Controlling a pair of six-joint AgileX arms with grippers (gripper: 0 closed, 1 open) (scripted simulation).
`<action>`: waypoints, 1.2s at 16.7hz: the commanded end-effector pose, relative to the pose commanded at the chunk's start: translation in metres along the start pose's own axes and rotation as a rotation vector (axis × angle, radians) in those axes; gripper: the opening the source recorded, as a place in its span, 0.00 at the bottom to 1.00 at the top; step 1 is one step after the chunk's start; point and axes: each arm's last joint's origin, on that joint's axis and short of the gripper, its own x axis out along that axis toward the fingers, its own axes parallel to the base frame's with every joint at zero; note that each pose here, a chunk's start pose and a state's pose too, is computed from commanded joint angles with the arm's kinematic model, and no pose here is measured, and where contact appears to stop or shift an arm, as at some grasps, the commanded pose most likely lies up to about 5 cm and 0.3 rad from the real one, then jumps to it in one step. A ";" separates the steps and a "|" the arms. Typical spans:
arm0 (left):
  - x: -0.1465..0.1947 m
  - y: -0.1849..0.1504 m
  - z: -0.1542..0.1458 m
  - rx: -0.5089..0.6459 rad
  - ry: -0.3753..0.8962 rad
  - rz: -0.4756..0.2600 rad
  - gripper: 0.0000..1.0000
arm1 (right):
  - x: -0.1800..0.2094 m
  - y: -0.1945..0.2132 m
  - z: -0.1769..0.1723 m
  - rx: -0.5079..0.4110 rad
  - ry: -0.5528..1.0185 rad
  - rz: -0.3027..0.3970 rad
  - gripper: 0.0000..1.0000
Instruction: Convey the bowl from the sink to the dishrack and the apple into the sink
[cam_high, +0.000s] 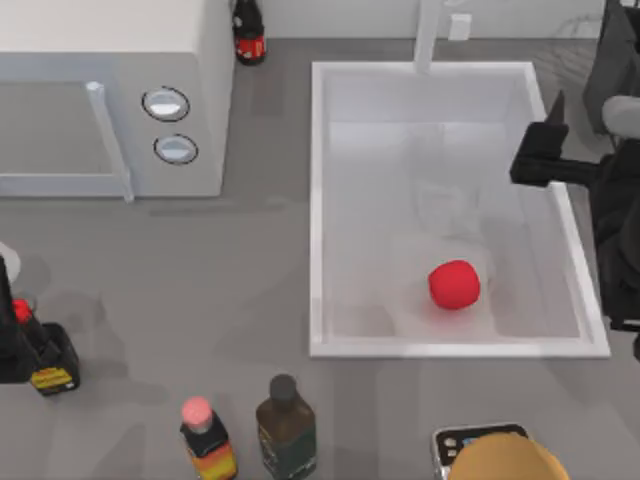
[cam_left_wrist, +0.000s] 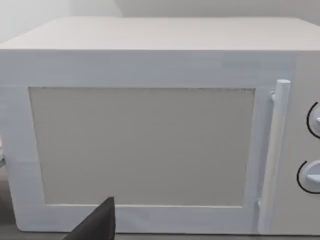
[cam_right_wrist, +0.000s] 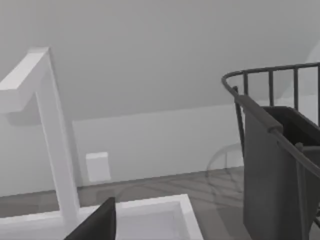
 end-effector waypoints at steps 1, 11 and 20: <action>0.000 0.000 0.000 0.000 0.000 0.000 1.00 | -0.005 -0.014 0.015 0.009 -0.005 -0.014 1.00; 0.000 0.000 0.000 0.000 0.000 0.000 1.00 | -0.115 -0.116 0.054 0.006 -0.033 0.016 1.00; 0.000 0.000 0.000 0.000 0.000 0.000 1.00 | -0.147 -0.131 0.012 -0.066 0.005 0.145 1.00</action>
